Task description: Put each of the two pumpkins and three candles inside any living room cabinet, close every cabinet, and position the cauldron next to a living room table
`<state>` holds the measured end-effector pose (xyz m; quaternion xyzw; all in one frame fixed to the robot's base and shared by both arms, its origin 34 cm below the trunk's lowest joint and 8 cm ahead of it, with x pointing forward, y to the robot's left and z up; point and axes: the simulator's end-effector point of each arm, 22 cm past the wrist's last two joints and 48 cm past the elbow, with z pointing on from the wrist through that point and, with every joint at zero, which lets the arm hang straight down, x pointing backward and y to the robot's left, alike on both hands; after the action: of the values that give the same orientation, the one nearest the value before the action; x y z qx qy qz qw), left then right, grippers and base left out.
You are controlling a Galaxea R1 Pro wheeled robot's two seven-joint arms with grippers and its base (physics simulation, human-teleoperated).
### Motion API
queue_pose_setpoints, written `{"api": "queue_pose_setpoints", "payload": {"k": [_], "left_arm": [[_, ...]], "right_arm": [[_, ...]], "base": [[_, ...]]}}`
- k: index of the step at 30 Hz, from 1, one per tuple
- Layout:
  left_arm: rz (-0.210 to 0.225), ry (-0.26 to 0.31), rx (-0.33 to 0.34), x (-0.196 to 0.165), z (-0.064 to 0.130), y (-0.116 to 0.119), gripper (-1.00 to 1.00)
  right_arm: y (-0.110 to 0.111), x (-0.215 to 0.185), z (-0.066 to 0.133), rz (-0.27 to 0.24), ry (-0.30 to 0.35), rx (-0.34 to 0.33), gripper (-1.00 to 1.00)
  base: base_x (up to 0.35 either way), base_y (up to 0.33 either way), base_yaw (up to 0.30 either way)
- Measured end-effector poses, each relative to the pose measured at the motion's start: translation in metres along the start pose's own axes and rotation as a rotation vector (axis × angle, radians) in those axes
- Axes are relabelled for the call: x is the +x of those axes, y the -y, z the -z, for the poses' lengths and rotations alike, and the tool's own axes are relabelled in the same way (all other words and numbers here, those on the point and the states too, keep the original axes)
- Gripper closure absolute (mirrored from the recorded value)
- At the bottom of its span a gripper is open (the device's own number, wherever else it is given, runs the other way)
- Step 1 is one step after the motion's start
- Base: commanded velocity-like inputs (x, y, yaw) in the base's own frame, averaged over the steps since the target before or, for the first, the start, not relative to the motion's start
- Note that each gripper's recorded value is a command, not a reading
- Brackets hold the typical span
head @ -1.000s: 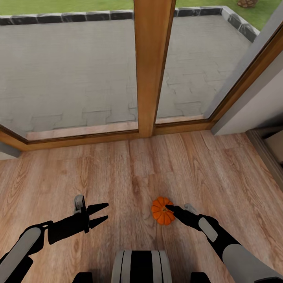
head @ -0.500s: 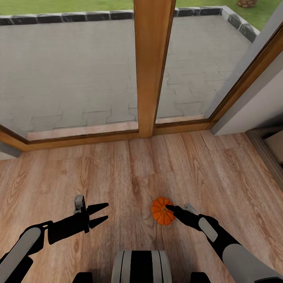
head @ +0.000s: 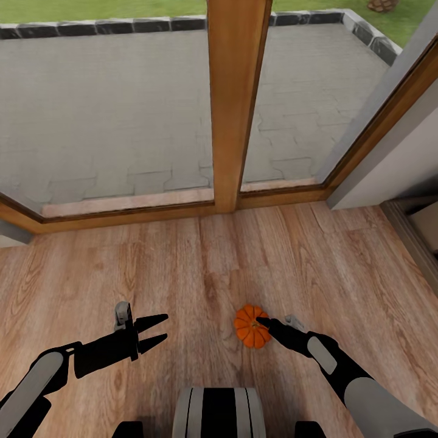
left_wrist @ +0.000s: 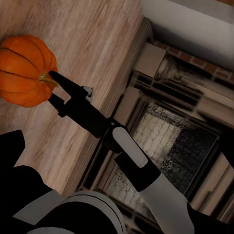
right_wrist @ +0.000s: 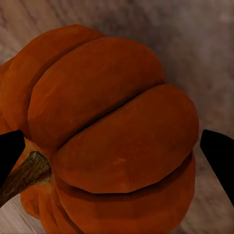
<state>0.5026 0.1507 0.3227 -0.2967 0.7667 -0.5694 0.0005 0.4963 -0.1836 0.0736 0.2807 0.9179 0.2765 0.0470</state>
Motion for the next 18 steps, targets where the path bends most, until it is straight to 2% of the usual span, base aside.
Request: {"api": "queue_pose_setpoints", "payload": {"k": [5,16,18], "left_arm": [[-0.014,0.003,0.008,0.0,0.002,0.008,-1.0],[-0.012,0.003,0.006,0.0,0.002,0.007,-1.0],[-0.019,0.005,0.01,0.0,0.003,0.01,-1.0]], "right_arm": [[0.005,0.004,0.004,-0.014,-0.006,0.015,1.0],[0.005,0.004,0.004,-0.014,-0.006,0.015,1.0],[0.007,0.005,0.006,0.006,-0.009,0.027,1.0]], "base": [[0.0,0.0,0.0],[0.0,0.0,0.0],[0.0,0.0,0.0]]}}
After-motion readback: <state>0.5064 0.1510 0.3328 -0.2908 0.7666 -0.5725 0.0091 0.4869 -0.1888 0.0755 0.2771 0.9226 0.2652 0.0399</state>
